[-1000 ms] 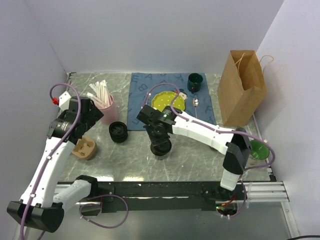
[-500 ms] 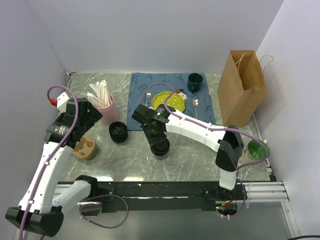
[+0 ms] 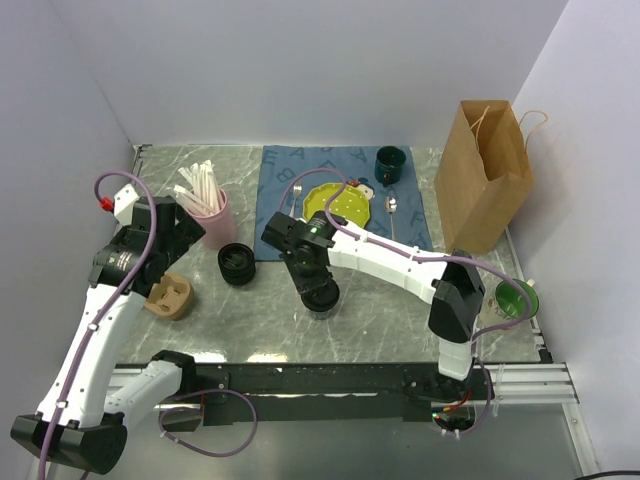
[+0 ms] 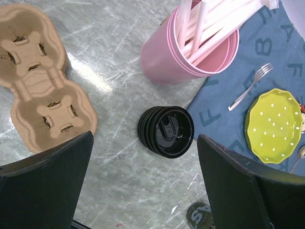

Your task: Pack the takeout coffee

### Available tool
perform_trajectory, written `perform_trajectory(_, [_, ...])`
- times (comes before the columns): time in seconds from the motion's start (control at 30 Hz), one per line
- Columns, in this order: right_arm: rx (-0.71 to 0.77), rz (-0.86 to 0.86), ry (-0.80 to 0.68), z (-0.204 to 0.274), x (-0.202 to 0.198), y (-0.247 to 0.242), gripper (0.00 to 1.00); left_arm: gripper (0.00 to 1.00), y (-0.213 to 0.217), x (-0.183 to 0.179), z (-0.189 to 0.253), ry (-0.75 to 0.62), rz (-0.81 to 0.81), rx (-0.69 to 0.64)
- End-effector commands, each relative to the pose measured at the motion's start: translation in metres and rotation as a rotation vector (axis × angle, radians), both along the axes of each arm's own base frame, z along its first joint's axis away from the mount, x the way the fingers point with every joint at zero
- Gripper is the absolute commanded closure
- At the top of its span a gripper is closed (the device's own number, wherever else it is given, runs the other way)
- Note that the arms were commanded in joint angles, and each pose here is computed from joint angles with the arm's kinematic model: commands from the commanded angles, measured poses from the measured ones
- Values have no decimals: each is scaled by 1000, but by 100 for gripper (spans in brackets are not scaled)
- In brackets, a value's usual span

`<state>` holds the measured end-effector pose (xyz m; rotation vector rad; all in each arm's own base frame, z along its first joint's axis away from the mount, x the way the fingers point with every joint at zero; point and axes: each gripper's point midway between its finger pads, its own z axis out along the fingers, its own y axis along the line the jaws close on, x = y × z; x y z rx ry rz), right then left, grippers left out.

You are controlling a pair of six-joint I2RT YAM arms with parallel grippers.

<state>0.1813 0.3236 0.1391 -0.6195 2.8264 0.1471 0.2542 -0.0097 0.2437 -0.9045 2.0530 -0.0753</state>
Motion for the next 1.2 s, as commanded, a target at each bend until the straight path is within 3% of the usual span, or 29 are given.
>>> perform_trajectory(0.0, [7, -21, -8, 2, 1, 7, 93, 3, 0, -2, 5, -27, -10, -2])
perform_trajectory(0.43, [-9, -53, 11, -9, 0, 12, 84, 3, 0, -7, 7, -35, -17, -8])
perform_trajectory(0.67, [-21, -74, -1, -4, 2, 10, 71, 3, -2, -7, 9, -39, -33, -9])
perform_trajectory(1.17, [-6, -80, -7, 17, 0, 7, 68, 3, -18, 0, 6, -50, -118, -44])
